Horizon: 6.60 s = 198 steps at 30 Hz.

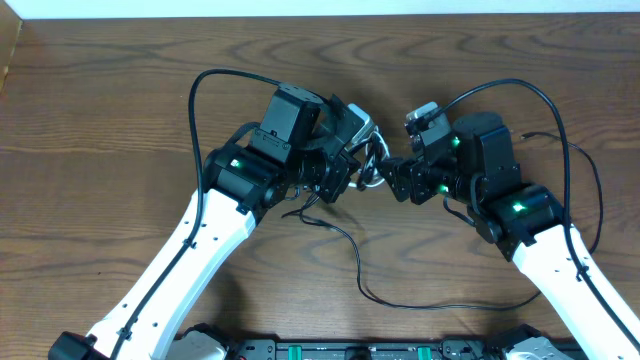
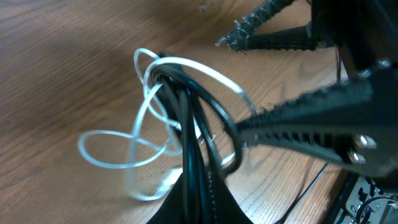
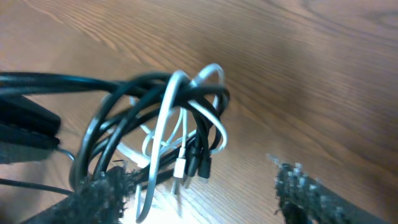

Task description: Untangle cables

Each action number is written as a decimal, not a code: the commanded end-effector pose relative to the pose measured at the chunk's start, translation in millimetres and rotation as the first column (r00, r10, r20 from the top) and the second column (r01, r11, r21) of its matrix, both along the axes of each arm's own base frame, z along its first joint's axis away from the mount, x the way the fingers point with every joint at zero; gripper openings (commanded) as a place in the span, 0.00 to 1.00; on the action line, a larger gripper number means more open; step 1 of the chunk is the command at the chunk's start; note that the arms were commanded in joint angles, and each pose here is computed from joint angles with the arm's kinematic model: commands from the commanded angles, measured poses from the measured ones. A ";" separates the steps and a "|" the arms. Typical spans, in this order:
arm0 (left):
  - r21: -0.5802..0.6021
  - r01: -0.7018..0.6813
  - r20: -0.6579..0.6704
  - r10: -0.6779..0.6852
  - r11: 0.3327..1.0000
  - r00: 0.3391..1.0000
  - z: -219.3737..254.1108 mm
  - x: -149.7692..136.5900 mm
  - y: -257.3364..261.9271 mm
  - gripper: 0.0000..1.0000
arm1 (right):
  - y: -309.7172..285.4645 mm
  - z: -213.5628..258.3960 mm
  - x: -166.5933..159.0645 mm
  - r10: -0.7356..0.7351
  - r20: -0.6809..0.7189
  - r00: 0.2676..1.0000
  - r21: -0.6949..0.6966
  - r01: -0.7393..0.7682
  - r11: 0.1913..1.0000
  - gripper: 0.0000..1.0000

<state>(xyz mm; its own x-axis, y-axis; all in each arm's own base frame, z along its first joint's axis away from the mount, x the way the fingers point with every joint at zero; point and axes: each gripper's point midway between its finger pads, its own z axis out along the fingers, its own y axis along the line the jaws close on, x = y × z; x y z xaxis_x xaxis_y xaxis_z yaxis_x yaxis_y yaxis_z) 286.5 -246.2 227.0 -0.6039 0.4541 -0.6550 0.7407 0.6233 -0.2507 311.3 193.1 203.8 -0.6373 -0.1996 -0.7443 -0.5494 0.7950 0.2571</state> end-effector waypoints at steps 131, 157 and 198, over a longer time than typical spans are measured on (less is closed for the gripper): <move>-0.188 0.158 0.032 -0.154 0.969 0.987 42.8 -28.5 45.1 0.08 | 52.1 12.3 -21.0 0.487 0.126 0.864 0.246 -0.503 0.829 0.33; -0.090 -0.197 -0.003 0.197 0.976 0.980 33.7 17.8 72.9 0.08 | 54.7 15.5 -28.6 0.442 -0.049 0.896 0.399 -0.388 0.831 0.59; -0.201 -0.351 -0.044 0.349 0.915 0.936 53.4 39.1 69.7 0.08 | 24.2 -42.9 4.7 -0.062 -0.305 0.950 0.142 0.109 0.984 0.01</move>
<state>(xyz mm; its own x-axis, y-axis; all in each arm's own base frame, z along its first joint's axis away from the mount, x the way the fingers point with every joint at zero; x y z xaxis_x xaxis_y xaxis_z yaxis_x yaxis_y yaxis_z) 315.8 -198.6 281.1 -0.7040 0.0949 -0.7038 0.5311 0.7283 -0.4331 300.0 245.1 170.3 -0.8303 -0.0886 -0.5502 -0.4458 0.6981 0.5603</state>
